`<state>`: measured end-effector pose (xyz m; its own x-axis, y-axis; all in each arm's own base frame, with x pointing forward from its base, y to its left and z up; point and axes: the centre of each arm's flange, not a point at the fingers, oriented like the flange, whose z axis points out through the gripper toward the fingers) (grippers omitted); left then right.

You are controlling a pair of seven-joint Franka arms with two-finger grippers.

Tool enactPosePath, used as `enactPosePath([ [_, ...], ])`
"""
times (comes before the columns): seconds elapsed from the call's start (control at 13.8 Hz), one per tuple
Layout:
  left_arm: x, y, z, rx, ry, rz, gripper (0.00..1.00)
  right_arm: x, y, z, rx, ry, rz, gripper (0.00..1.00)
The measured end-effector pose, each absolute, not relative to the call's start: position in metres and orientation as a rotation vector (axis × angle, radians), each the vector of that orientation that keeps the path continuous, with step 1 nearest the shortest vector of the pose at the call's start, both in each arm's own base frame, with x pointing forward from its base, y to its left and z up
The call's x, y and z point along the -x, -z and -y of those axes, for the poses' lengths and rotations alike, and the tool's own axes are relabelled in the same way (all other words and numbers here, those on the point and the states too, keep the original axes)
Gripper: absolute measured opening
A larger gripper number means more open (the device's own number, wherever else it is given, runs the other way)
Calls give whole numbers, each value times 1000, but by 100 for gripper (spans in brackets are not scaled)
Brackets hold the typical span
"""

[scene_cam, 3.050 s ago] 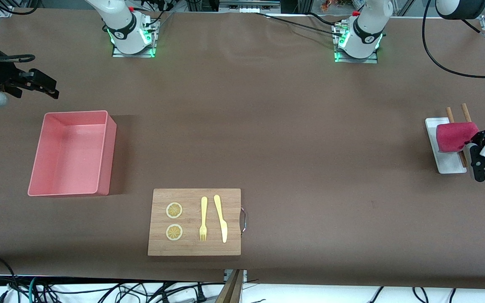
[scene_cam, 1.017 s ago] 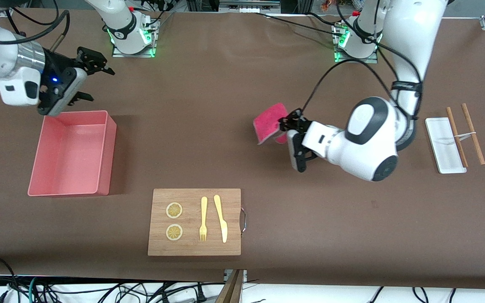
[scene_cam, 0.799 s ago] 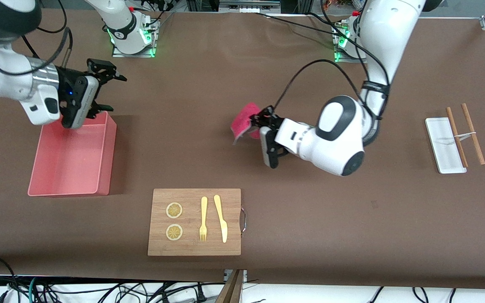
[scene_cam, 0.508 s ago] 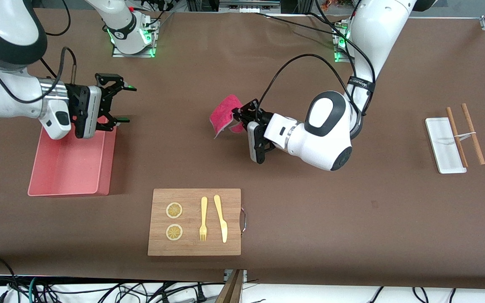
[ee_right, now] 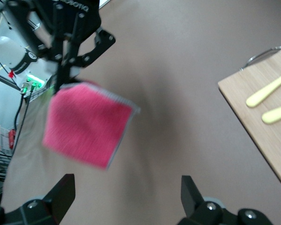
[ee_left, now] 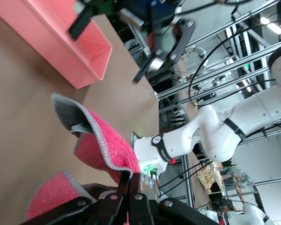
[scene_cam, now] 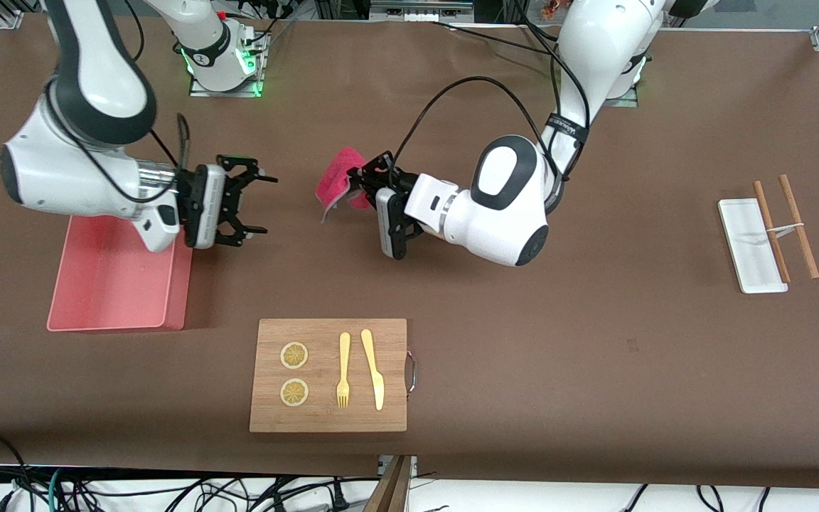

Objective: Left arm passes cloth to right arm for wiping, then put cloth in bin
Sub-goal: 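Grasp the cloth with the right gripper beside the left gripper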

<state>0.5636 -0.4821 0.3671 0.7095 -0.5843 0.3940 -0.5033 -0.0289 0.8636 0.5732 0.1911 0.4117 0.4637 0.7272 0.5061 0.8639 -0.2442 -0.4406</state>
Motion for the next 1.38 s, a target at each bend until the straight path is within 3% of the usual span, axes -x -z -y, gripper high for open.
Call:
enactPosePath([
  [0.8,-548,-365,501,-1598,60,933,2,-557,-388,-267,2037,222,1328,100],
  [1.38,-550,-367,500,-1584,48,918,2,-555,-372,-237,1933,189,1437,100],
])
